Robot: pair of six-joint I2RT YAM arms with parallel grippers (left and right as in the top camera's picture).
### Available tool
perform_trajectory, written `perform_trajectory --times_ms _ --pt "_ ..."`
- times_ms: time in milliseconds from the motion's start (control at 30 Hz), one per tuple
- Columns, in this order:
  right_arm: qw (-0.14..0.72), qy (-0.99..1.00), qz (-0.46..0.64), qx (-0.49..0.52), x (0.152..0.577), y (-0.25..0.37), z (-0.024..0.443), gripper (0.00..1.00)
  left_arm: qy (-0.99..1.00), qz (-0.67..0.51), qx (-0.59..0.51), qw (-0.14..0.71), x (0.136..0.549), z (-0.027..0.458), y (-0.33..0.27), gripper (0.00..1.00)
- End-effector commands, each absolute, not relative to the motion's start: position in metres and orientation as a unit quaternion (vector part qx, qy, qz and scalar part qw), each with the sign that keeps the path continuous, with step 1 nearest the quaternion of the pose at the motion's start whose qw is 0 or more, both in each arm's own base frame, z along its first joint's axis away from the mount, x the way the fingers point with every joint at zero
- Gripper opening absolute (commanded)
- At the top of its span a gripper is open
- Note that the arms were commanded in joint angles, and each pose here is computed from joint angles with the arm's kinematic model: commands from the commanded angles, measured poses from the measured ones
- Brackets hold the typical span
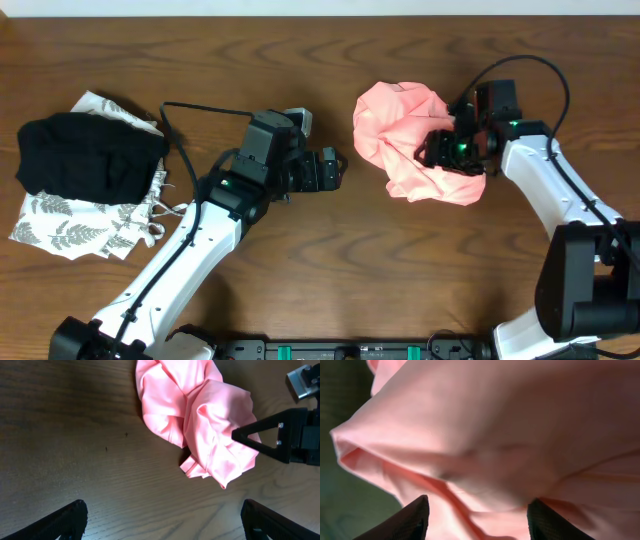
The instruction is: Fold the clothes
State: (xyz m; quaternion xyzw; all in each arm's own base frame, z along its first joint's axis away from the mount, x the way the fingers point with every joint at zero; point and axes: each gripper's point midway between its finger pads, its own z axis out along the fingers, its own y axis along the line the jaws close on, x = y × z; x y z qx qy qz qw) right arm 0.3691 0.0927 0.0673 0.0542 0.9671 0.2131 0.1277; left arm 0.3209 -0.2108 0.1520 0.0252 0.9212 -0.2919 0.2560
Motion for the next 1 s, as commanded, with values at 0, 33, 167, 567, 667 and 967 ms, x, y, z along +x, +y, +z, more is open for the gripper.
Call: perform_trajectory --times_ms 0,33,167,567,667,967 --pt "0.141 0.964 0.218 0.051 0.373 0.1 0.08 0.6 0.918 -0.289 0.026 0.269 0.324 0.16 -0.209 0.98" --pt "0.14 0.966 0.208 0.059 0.374 0.098 0.077 0.59 0.918 -0.289 0.026 0.269 0.324 0.16 -0.209 0.98" --pt "0.142 0.968 0.188 0.08 0.379 0.091 0.068 0.52 0.918 -0.289 0.026 0.268 0.324 0.16 -0.209 0.98" --pt "0.222 0.953 0.197 0.057 0.412 0.087 0.091 0.02 0.918 -0.289 0.026 0.268 0.324 0.16 -0.209 0.98" --pt "0.249 0.947 0.192 0.063 0.417 0.073 0.111 0.01 0.918 -0.289 0.026 0.268 0.324 0.16 -0.209 0.98" --pt "0.294 0.944 0.11 0.103 0.399 -0.009 0.156 0.01 0.918 -0.289 0.026 0.268 0.324 0.16 -0.209 0.98"
